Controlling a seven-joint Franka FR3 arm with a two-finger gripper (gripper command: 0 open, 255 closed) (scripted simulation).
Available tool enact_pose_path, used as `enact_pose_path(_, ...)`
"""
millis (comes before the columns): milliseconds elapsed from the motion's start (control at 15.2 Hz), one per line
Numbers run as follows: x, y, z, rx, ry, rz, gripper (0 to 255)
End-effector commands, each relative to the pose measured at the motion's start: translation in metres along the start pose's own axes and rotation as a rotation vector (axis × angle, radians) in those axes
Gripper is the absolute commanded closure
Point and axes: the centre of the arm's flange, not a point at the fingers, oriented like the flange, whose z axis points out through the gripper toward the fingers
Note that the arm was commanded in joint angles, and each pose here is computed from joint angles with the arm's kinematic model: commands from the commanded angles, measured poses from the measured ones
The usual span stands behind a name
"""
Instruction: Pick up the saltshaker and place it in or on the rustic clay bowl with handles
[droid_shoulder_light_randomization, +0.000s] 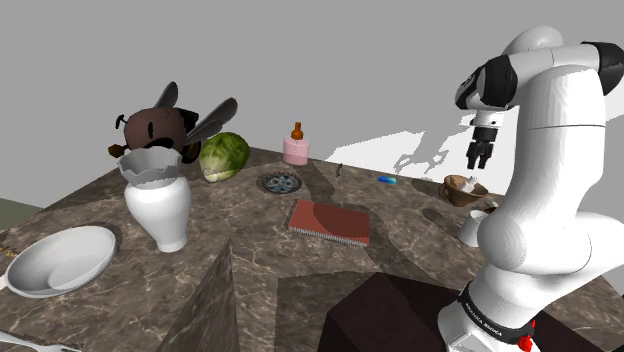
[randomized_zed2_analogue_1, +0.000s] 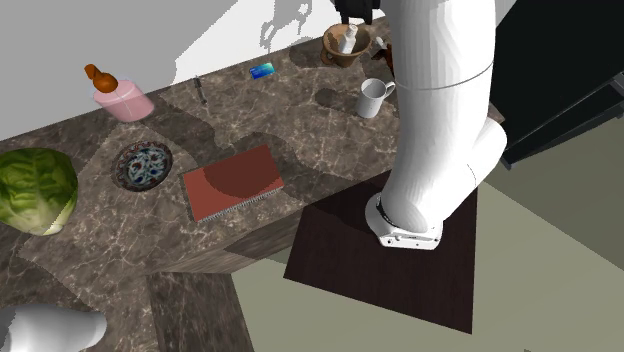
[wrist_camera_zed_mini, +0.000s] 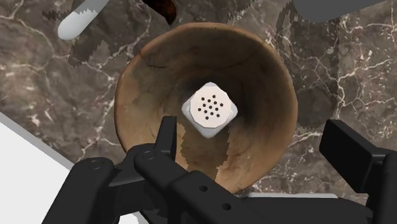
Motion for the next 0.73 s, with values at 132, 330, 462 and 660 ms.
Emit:
enact_pose_path(132, 0.000, 0.000, -0.044, 0.000, 0.000, 0.000, 0)
enact_pose_path(330, 0.000, 0.000, -0.044, 0.000, 0.000, 0.000, 0)
enact_pose_path(462, 0.000, 0.000, -0.044, 0.000, 0.000, 0.000, 0)
enact_pose_path(660, 0.000, 0.000, -0.044, 0.000, 0.000, 0.000, 0)
